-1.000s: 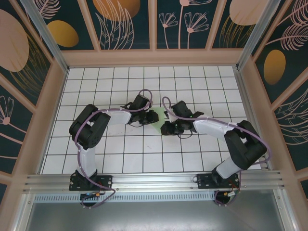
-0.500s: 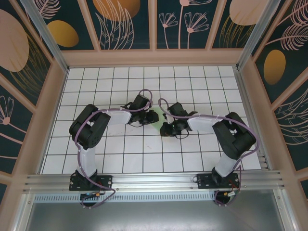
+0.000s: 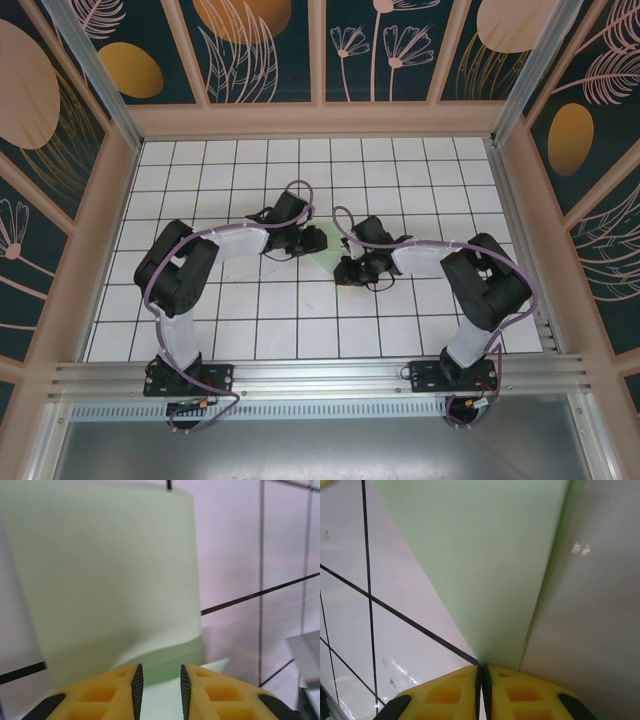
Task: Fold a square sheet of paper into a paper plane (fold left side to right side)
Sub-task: Third fold the triangle at the center of the table.
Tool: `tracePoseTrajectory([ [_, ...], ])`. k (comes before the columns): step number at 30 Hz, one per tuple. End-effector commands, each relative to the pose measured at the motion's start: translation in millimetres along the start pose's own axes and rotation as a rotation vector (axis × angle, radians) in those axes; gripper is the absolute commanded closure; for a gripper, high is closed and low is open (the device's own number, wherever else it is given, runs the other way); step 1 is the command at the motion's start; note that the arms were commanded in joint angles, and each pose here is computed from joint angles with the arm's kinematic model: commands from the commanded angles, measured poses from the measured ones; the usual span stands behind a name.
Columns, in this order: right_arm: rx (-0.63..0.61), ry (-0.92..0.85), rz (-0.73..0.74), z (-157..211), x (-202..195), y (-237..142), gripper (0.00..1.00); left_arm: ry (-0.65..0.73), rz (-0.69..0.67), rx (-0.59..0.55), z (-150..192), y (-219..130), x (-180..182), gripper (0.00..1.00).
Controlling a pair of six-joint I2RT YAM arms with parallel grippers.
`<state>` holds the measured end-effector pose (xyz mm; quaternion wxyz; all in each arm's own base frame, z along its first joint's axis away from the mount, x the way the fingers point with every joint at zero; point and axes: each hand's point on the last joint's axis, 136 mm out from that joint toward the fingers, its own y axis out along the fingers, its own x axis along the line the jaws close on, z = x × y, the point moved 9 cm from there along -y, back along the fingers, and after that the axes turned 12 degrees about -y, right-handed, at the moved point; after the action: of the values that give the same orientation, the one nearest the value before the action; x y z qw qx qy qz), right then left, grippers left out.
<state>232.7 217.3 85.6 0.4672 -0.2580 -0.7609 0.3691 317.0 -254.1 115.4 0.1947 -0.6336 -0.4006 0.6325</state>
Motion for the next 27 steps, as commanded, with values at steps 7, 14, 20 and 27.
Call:
tracePoseTrajectory([
  [7, 0.100, 0.078, 0.078, 27.5, -18.8, 10.4, 0.85, 0.017, 0.097, -0.055, 7.7, -48.6, -19.1, 0.74],
  [14, 0.104, 0.084, 0.089, 28.4, -21.4, 13.1, 0.86, -0.018, 0.180, 0.060, 44.6, -28.6, -14.8, 0.78],
  [20, 0.104, 0.080, 0.093, 28.0, -21.3, 12.3, 0.86, -0.060, 0.181, 0.074, 50.9, -13.3, -10.3, 0.77],
  [27, 0.107, 0.079, 0.100, 28.1, -21.7, 12.5, 0.86, -0.084, 0.165, 0.093, 53.5, 3.8, -5.7, 0.77],
])
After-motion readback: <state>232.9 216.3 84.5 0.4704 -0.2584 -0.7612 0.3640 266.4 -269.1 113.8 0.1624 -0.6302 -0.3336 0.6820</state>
